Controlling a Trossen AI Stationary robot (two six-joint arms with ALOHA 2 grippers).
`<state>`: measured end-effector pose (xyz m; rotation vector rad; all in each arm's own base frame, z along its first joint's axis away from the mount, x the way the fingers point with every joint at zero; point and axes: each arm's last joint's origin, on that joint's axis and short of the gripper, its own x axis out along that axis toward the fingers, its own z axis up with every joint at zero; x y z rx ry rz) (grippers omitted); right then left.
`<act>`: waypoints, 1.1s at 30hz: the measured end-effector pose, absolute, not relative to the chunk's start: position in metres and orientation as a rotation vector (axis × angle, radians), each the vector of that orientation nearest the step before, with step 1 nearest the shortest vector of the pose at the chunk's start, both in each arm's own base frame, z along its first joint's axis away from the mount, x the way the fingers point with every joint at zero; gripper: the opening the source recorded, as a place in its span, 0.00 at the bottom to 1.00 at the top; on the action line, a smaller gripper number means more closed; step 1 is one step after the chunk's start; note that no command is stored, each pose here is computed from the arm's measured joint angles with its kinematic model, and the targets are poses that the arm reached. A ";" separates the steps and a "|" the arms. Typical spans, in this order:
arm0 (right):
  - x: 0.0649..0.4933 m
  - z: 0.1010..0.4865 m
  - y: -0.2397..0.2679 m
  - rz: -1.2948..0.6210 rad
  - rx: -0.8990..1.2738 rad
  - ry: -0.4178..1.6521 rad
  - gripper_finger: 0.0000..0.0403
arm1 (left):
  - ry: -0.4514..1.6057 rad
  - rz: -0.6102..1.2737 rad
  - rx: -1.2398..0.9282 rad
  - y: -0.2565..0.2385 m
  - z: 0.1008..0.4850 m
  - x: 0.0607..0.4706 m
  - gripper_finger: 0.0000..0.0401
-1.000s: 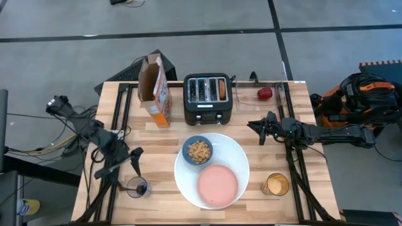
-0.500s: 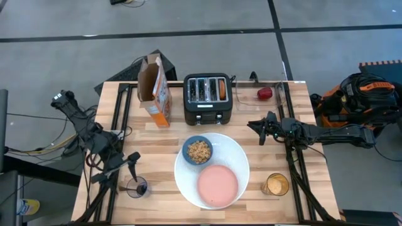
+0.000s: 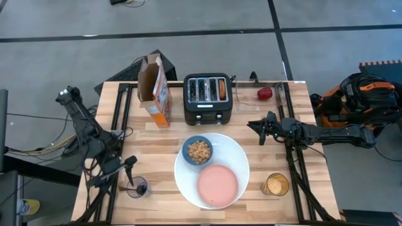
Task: Arrange a breakfast setting
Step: Put the black spoon on the table mat
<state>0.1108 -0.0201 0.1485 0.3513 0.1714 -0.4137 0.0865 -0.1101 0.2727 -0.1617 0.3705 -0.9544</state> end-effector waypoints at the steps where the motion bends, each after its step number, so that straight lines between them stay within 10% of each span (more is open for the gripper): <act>1: 0.111 0.148 -0.020 -0.414 0.351 0.171 0.23 | 0.366 -0.953 -0.135 -0.112 0.272 0.086 0.88; 33: 0.111 0.149 -0.020 -0.414 0.351 0.171 0.23 | 0.400 -0.679 0.292 -0.165 0.233 0.071 0.82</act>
